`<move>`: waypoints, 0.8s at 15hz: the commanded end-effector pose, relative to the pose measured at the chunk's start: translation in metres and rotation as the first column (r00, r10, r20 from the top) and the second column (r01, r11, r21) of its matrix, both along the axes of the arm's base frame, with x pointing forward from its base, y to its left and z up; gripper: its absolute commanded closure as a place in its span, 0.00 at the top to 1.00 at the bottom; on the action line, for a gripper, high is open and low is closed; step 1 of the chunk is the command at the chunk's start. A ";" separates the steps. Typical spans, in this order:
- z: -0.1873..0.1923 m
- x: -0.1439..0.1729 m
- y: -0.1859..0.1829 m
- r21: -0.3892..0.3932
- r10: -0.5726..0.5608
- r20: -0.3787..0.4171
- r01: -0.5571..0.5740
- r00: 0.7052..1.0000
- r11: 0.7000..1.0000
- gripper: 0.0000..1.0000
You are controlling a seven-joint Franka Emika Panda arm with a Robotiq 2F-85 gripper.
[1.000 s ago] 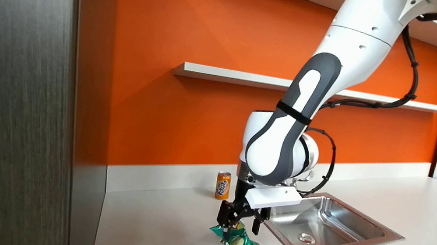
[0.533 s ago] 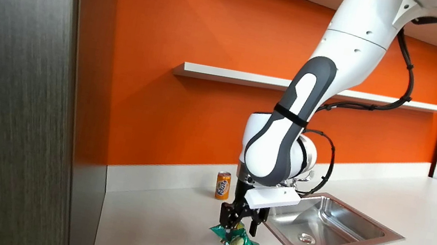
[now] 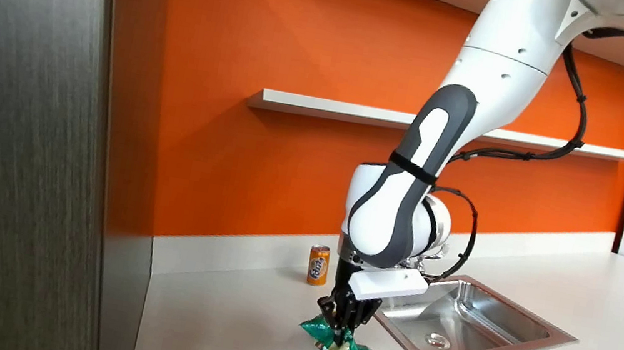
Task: Put the packet on the shelf
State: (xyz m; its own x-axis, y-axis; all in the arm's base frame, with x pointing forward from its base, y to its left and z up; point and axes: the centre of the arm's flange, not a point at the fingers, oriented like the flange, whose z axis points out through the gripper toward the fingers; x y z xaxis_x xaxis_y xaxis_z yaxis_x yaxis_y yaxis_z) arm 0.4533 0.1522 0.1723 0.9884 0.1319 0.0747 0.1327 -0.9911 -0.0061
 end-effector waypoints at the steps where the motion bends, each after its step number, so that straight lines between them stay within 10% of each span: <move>1: -0.002 0.006 0.002 -0.004 0.005 0.015 -0.005 1.000 1.000 0.00; 12: 0.035 0.015 0.009 0.006 -0.006 0.067 0.006 0.998 1.000 0.00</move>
